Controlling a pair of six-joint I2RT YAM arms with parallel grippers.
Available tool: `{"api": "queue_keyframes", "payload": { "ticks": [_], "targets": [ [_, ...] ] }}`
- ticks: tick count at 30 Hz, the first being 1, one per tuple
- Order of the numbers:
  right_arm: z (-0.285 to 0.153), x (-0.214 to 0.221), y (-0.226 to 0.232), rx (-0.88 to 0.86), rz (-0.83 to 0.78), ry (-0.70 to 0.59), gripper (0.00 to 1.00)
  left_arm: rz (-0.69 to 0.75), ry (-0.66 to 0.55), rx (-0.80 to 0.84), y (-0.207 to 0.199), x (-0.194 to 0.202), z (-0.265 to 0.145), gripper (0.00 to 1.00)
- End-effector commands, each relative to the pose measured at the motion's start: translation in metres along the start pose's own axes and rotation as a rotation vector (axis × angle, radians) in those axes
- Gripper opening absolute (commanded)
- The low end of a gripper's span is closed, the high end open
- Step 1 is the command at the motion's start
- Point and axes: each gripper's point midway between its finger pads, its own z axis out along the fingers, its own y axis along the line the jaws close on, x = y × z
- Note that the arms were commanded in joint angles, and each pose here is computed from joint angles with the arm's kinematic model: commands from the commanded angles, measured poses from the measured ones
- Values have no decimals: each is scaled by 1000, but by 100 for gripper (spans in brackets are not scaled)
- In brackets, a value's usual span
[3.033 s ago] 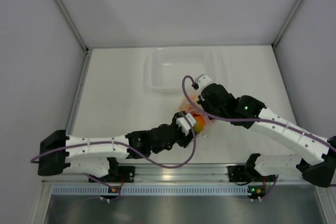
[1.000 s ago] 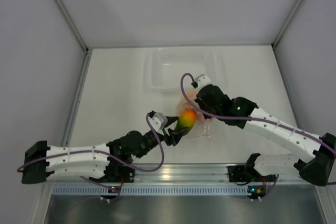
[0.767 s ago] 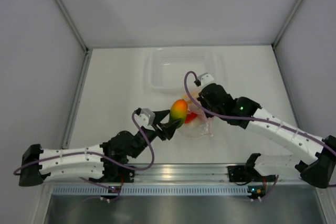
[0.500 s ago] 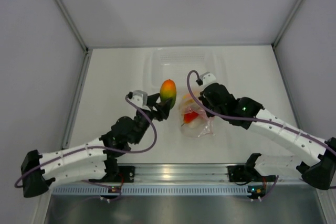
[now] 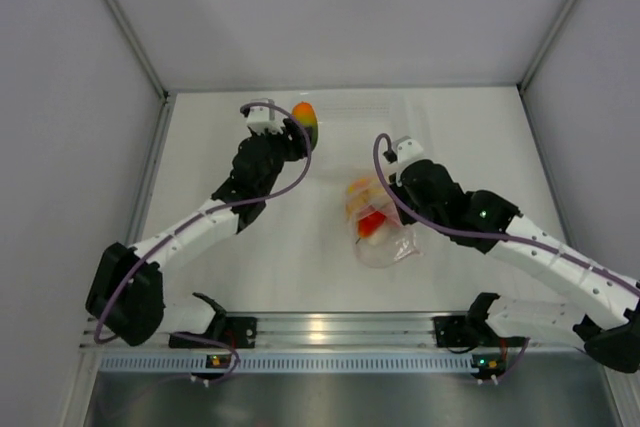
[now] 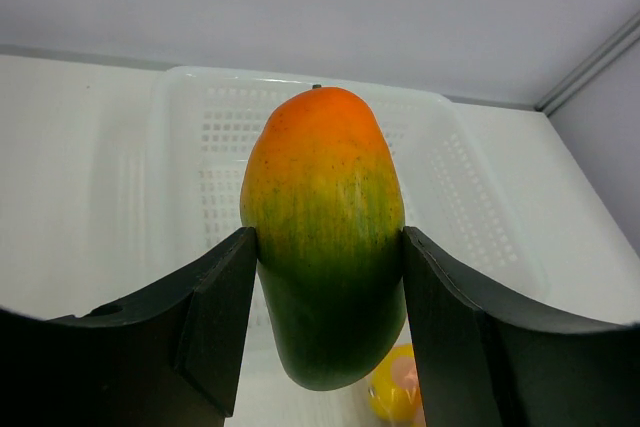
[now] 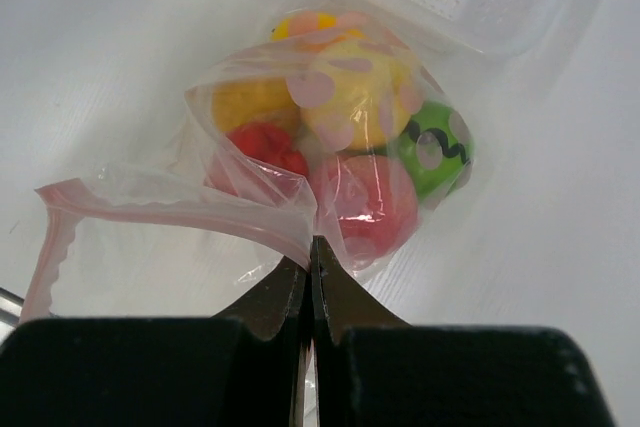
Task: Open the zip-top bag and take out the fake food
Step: Place the fake fruit in the bin.
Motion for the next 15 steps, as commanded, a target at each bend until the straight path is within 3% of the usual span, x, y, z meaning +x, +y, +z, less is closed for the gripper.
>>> {"api": "queue_keyframes", "payload": {
  "ticks": [1, 10, 15],
  "targets": [
    [-13, -9, -3, -22, 42, -39, 0, -71, 4, 59, -1, -13, 31, 0],
    [-22, -9, 2, -66, 54, -53, 0, -28, 144, -105, 56, 46, 107, 0],
    [-21, -6, 1, -66, 51, -50, 0, -6, 206, -98, 59, 68, 128, 0]
  ]
}}
